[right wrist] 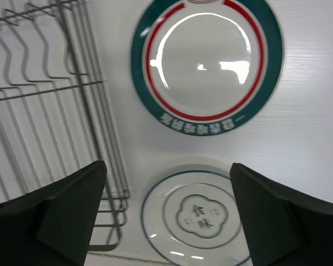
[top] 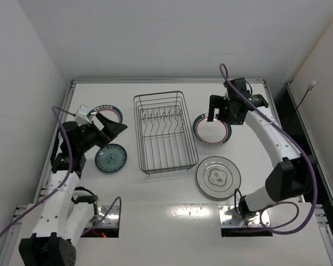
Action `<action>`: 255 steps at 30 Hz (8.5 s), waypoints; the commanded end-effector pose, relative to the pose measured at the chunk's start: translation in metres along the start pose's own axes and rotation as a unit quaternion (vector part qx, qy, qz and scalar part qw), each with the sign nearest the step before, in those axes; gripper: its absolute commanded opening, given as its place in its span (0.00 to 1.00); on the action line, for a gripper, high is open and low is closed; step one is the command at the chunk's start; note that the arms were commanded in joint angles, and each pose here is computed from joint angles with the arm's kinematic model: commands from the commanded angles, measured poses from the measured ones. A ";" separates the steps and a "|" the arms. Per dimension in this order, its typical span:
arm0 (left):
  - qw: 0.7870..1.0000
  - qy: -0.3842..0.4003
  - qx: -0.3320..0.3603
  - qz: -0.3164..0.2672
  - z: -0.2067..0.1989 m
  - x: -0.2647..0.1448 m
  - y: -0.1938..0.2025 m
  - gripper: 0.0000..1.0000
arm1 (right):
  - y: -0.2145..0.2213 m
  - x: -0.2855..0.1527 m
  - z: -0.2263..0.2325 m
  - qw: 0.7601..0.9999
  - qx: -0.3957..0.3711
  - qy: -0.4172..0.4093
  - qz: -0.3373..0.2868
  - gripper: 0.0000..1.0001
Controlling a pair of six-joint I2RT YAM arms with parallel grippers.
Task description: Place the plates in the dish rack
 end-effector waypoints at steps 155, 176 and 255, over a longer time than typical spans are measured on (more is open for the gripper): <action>0.907 -0.388 -0.158 -0.040 0.153 0.105 -0.145 0.86 | -0.077 -0.133 0.085 0.974 -0.077 0.033 -0.212 0.84; 0.922 -0.284 -0.260 -0.045 0.191 0.115 -0.155 0.00 | -0.071 -0.153 0.061 0.970 -0.079 0.060 -0.223 0.85; 0.953 -0.301 -0.038 0.025 0.014 0.042 -0.043 0.55 | -0.091 0.055 0.149 0.964 -0.219 0.134 -0.070 0.00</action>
Point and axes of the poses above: each gripper's point midway between its finger pads, its own x axis out along the fingers, its own z axis along the line the jaws close on, y = z × x, the point moved 10 cm from there along -x, back along the fingers, and after that the axes turned 13 degrees about -x, right-handed, at the moved point
